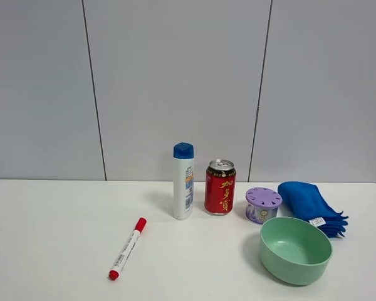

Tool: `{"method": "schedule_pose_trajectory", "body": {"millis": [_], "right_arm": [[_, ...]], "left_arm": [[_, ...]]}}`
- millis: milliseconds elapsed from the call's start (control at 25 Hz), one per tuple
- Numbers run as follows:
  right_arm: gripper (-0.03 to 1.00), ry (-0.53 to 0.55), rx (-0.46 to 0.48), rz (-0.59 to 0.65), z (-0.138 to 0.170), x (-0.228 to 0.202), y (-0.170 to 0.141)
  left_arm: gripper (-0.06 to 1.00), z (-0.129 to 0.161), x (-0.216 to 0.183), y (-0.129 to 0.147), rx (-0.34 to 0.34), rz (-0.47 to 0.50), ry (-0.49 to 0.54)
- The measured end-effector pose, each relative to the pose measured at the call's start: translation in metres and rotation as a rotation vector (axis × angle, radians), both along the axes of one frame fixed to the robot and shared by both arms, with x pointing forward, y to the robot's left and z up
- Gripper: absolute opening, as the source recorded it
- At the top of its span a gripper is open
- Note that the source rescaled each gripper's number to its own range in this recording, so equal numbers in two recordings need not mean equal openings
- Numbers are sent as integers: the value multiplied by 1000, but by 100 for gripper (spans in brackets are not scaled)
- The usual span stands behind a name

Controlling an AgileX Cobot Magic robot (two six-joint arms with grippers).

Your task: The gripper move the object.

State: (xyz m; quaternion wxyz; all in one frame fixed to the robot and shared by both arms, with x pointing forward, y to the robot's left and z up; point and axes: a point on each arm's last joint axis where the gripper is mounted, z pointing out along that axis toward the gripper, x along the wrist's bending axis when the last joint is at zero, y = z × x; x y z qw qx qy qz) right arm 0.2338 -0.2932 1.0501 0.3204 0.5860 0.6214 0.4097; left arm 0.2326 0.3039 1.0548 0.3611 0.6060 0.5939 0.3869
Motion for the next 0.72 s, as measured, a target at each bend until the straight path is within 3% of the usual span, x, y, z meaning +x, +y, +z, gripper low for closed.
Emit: {"method": "schedule_pose_trajectory", "body": {"millis": [720], "right_arm": [[87, 0, 0, 0, 0, 0, 0]], "left_arm": [[100, 0, 0, 0, 0, 0, 0]]}}
